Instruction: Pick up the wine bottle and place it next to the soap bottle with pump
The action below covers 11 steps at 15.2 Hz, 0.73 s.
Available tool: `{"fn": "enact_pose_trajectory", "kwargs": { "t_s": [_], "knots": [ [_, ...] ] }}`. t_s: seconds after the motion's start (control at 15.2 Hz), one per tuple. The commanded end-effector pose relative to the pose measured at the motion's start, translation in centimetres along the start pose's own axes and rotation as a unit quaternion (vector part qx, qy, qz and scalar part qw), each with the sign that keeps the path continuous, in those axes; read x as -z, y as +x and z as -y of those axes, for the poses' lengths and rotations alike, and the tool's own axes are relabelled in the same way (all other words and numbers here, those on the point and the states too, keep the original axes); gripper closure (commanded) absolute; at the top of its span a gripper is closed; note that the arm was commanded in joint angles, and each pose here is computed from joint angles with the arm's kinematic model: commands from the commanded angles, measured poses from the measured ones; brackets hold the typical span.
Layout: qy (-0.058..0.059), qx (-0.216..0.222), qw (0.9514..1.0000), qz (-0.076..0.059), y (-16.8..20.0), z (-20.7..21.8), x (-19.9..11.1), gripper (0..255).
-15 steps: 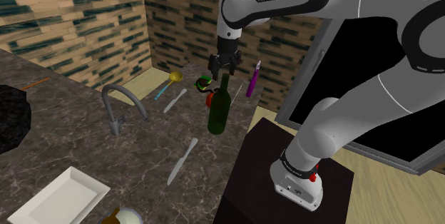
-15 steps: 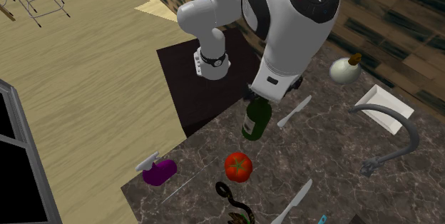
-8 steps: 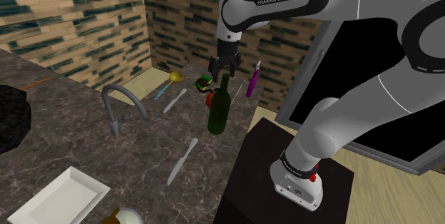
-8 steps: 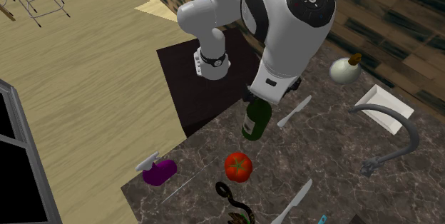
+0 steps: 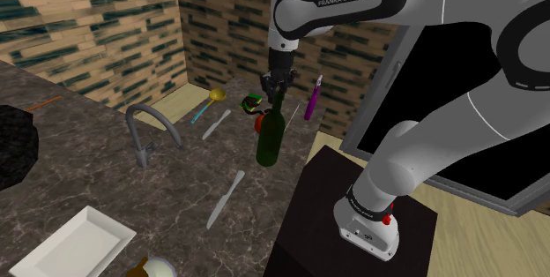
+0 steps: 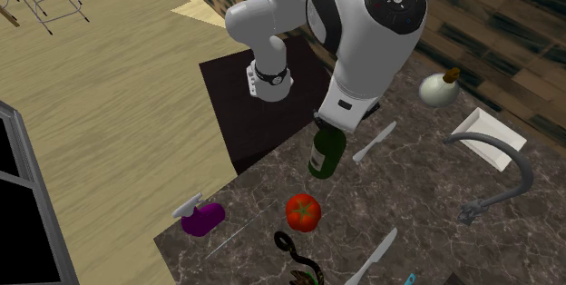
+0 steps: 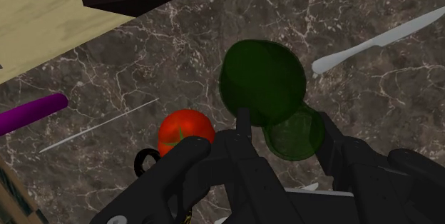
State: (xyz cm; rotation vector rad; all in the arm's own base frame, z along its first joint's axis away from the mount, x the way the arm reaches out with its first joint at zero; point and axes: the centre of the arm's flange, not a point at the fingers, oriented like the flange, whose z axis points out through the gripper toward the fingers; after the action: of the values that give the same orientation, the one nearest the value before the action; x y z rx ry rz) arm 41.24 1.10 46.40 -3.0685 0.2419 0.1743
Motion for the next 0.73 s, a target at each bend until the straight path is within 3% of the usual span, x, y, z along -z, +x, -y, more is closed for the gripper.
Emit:
{"fn": "enact_pose_trajectory", "kwargs": {
  "t_s": [0.0,0.66],
  "knots": [
    [0.0,0.0,1.0,0.0,0.0,0.0,0.0,255],
    [0.0,0.0,1.0,0.0,-0.5,0.2,4.2,255]
  ]
}}
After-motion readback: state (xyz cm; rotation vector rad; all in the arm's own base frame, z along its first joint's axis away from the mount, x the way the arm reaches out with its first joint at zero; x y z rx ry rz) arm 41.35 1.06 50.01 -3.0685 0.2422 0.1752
